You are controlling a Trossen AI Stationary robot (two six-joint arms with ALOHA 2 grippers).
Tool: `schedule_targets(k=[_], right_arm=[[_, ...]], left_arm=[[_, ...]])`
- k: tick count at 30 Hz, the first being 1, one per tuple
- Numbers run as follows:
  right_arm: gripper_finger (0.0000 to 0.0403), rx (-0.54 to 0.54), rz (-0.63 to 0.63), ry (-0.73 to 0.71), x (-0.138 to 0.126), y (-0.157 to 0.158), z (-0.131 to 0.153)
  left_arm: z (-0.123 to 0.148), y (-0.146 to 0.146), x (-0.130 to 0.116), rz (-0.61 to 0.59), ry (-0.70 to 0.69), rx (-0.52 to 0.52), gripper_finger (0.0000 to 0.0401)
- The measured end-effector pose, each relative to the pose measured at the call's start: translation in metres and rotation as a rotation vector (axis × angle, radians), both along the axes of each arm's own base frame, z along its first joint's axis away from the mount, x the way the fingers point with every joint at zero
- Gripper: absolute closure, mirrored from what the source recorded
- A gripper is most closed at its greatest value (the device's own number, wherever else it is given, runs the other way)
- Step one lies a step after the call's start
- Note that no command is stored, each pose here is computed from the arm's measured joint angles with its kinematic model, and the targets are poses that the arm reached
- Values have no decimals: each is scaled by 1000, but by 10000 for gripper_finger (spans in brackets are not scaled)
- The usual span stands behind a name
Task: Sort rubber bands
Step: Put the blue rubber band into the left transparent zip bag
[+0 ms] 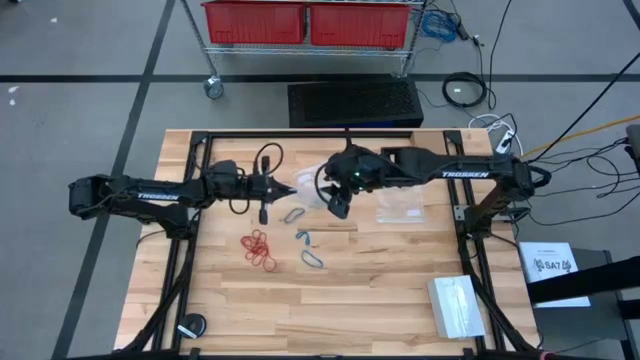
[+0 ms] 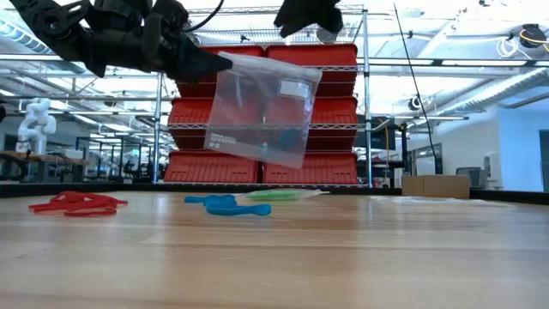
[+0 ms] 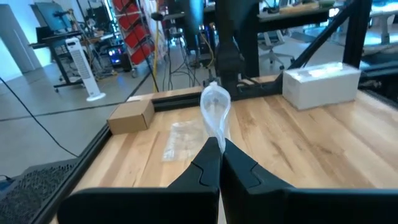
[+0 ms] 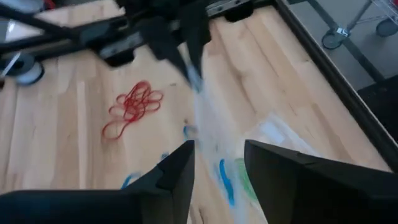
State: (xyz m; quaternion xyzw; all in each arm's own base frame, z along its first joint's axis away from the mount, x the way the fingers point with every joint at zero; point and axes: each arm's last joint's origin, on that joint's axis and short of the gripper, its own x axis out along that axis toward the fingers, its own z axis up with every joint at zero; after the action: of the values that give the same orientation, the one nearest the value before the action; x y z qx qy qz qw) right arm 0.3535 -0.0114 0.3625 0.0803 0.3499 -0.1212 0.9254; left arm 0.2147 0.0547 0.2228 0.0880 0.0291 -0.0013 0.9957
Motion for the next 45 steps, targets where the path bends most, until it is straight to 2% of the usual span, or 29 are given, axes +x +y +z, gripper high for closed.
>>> schedule_targets(k=[3, 7, 12, 16, 20, 23, 29, 34, 37, 40, 43, 45], right_arm=[[269, 7, 50, 61, -3, 15, -6], [268, 57, 84, 97, -3, 36, -29], [268, 144, 75, 83, 1, 55, -71], [268, 200, 40, 57, 12, 64, -115], [263, 205, 12, 88, 32, 66, -156], [243, 183, -16, 111, 47, 64, -183], [185, 161, -110, 109, 71, 50, -215], [171, 150, -132, 120, 82, 45, -231], [183, 131, -135, 137, 85, 44, -239], [212, 124, -134, 137, 86, 43, -243], [263, 112, -133, 142, 86, 43, -244], [311, 104, -124, 147, 86, 42, -244]], left_arm=[[2, 0, 0, 2, -20, -14, 401], [3, 0, -1, 1, -53, -16, 401], [-3, 1, -10, -4, -144, -29, 401], [-5, 5, -13, 8, -142, -39, 401], [-8, 7, -13, 26, -120, -46, 401], [-8, 8, -13, 39, -118, -46, 401], [-10, 8, -13, 59, -100, -48, 401], [-10, 8, -13, 60, -99, -44, 401], [-11, 9, -13, 62, -94, -45, 401], [-11, 10, -14, 68, -94, -45, 401], [-11, 10, -14, 69, -91, -46, 401], [-11, 10, -14, 68, -88, -47, 401]])
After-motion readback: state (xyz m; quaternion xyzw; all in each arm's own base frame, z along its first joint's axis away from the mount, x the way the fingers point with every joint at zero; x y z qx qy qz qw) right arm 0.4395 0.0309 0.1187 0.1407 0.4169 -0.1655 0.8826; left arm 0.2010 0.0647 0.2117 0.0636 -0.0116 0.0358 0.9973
